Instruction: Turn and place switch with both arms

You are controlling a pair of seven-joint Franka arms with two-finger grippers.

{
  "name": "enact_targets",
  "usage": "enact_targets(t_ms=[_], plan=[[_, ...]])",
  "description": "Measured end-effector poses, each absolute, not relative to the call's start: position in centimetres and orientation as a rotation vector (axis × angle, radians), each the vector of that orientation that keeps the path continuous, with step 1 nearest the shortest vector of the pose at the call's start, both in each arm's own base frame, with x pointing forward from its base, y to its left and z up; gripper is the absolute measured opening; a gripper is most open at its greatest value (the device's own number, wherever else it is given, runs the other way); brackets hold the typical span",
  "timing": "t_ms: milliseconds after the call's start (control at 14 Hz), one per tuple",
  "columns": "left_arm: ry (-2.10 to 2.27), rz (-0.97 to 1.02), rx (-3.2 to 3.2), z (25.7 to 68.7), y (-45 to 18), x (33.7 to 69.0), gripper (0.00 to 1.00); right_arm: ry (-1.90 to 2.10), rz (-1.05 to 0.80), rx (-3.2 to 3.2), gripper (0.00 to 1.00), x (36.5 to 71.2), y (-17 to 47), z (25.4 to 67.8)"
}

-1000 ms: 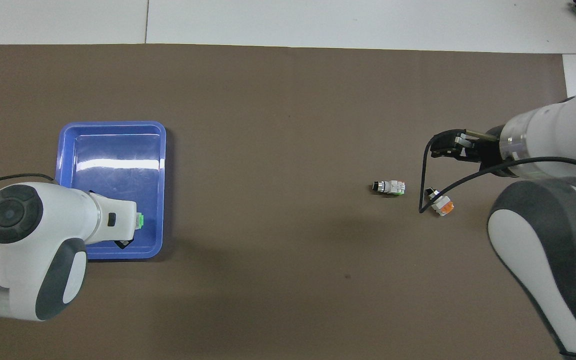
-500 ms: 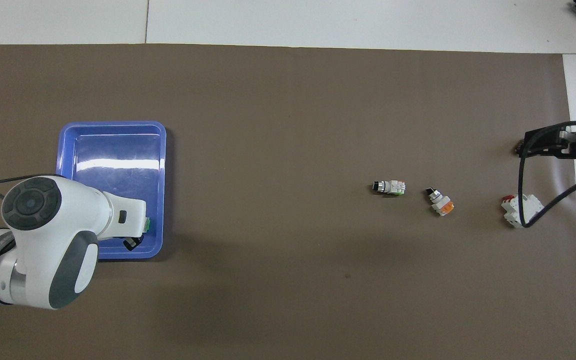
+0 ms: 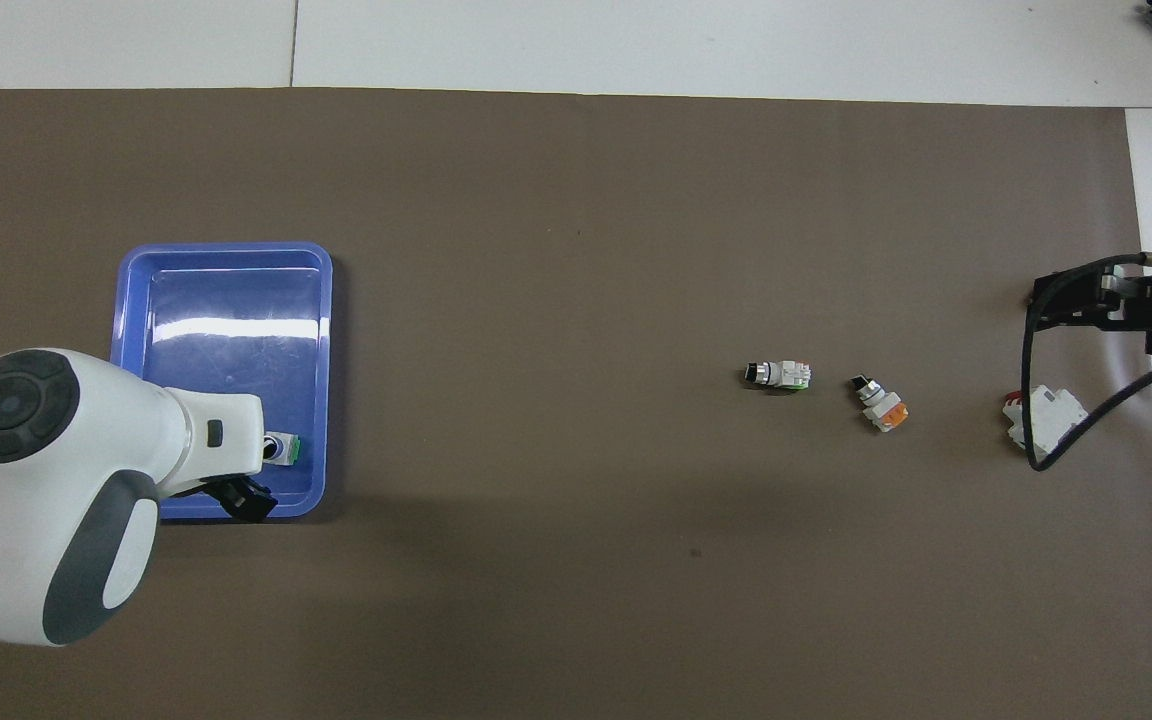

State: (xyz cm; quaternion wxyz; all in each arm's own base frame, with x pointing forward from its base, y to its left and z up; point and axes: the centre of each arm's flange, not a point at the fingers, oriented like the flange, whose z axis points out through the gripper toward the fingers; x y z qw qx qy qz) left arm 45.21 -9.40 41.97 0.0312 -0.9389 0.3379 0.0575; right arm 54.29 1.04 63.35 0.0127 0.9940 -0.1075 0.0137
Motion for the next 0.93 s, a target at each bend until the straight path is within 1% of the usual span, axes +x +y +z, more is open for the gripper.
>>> enact_targets(t_ms=[143, 357, 643, 786, 929], plan=[[0.919, 0.127, -2.953, 43.8, -8.0, 45.4, 1.00, -0.331, 0.027, 3.097, 1.00, 54.2, 1.2, 63.3], [0.779, 0.056, -3.009, 48.3, -7.0, 46.8, 1.00, -0.328, 0.013, 3.096, 1.00, 54.1, 1.3, 63.2], [0.634, -0.033, -3.042, 56.2, -7.3, 49.6, 1.00, -0.328, 0.013, 3.096, 1.00, 54.1, 1.3, 63.2], [0.600, -0.026, -3.058, 60.3, -7.1, 51.3, 1.00, -0.328, 0.009, 3.096, 1.00, 54.0, 1.3, 63.2], [0.564, -0.010, -3.071, 63.4, -6.6, 52.7, 1.00, -0.328, 0.005, 3.096, 1.00, 54.0, 1.3, 63.1]])
